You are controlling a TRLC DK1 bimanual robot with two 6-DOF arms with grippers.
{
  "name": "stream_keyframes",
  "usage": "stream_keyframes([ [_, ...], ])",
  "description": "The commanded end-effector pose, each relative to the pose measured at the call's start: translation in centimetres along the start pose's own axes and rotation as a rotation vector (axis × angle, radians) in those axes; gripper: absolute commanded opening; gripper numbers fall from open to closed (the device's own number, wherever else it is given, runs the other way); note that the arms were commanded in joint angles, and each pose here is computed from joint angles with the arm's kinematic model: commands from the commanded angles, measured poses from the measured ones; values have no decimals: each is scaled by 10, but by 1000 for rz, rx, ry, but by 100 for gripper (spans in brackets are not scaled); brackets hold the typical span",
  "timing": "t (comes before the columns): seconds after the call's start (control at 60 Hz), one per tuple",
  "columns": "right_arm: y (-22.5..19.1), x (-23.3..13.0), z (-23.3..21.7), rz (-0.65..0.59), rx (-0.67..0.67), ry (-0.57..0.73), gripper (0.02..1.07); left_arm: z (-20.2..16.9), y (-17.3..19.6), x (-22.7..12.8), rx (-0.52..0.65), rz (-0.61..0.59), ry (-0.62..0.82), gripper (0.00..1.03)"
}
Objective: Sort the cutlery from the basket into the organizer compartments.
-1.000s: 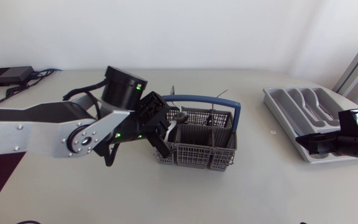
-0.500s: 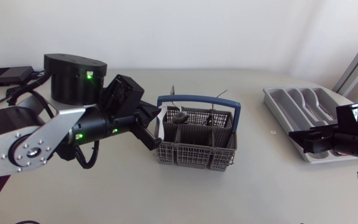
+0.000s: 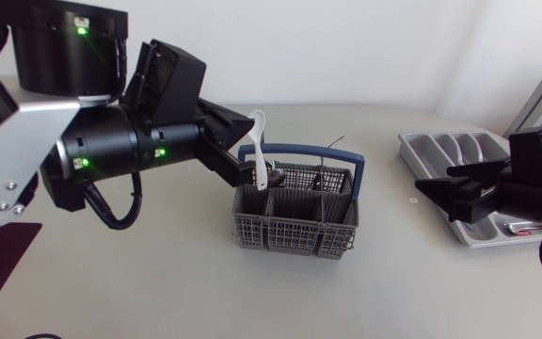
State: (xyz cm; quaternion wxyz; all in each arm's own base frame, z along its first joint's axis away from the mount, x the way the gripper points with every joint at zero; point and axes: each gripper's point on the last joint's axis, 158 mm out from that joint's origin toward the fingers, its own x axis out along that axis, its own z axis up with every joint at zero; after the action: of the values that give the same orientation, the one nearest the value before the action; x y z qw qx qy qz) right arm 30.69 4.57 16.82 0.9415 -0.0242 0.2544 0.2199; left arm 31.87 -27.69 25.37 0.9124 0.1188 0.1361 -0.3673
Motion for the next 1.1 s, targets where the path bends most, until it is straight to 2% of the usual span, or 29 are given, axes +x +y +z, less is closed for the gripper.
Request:
stream_keyframes([
  [0.0, 17, -10, 25, 39, 11, -59, 98, 18, -5, -3, -38, -15, -33, 4],
  [0.267, 100, 0, 63, 258, -48, -112, 98, 21, -5, 23, -130, -22, -7, 4],
  [0.4, 123, 9, 81, 294, -75, -129, 97, 26, -1, 36, -156, -16, -2, 4],
  [0.55, 143, 26, 91, 303, -112, -114, 94, 37, -3, 49, -186, -23, -8, 4],
  [0.883, 156, 51, 117, 275, -138, -106, 86, 50, -11, 68, -261, -44, 18, 4],
  [0.95, 158, 58, 117, 274, -140, -95, 78, 48, -13, 71, -276, -46, 29, 4],
  [1.083, 160, 67, 120, 250, -147, -91, 69, 47, -13, 74, -287, -46, 37, 4],
])
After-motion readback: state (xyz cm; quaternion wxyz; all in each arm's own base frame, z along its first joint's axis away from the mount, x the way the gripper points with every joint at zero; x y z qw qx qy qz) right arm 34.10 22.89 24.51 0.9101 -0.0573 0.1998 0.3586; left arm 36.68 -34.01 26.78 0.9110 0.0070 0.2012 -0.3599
